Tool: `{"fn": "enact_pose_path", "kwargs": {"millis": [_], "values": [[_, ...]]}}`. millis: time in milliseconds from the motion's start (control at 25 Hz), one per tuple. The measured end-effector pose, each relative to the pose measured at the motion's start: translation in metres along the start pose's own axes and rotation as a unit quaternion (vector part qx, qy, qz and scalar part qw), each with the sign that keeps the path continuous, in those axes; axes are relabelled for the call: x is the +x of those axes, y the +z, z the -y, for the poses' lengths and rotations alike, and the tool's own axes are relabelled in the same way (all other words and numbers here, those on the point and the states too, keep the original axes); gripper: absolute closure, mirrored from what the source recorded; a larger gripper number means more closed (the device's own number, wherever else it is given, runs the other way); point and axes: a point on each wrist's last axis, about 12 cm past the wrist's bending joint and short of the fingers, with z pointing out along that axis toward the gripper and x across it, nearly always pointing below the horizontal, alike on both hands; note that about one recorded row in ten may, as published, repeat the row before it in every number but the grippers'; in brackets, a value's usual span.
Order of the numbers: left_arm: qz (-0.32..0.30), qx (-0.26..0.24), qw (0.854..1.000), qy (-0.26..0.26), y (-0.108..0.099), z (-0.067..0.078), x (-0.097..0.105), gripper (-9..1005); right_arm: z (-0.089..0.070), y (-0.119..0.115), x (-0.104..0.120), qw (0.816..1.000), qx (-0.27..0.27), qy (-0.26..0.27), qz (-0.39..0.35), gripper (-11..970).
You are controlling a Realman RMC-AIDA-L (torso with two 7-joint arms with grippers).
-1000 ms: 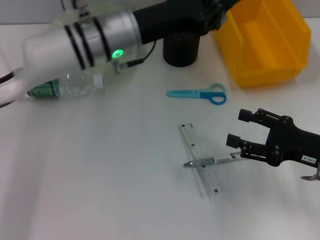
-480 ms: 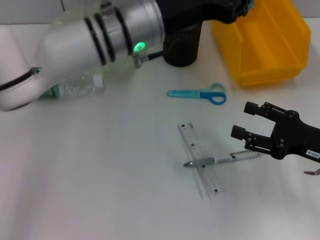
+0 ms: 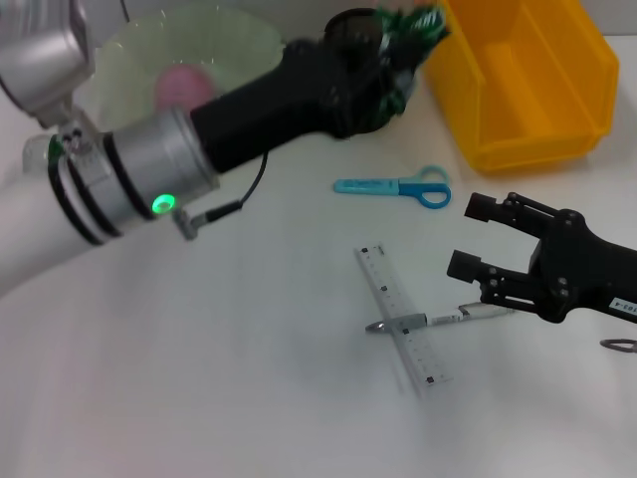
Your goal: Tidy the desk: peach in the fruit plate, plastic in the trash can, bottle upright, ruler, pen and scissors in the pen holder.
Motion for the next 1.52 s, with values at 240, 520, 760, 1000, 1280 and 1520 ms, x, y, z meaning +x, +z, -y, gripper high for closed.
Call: {"fn": "enact_pose_path", "kwargs": {"millis": [240, 520, 760, 1000, 1280, 1520], "values": [[-0.004, 0.005, 0.999, -0.032, -0.019, 0.005, 0.014, 918, -0.002, 0.009, -0.008, 0.999, -0.036, -0.005, 0.018, 146], [0.004, 0.045, 0.998, -0.036, -0.024, 0.015, 0.014, 917, 0.000, 0.021, -0.015, 0.998, -0.058, -0.007, 0.029, 145], [0.009, 0.062, 0.998, -0.026, -0.026, 0.021, 0.016, 921, 0.001, 0.029, -0.018, 0.997, -0.066, 0.006, 0.041, 145], [-0.003, 0.048, 0.999, -0.007, -0.030, 0.020, 0.026, 923, 0.002, 0.034, -0.016, 0.997, -0.064, 0.036, 0.036, 147], [-0.005, 0.042, 0.999, 0.009, -0.034, 0.021, 0.030, 923, 0.004, 0.044, -0.010, 0.997, -0.053, 0.059, 0.026, 149], [-0.012, 0.040, 0.999, 0.008, -0.037, 0.021, 0.033, 923, 0.003, 0.048, -0.005, 0.996, -0.050, 0.072, 0.023, 151]]}}
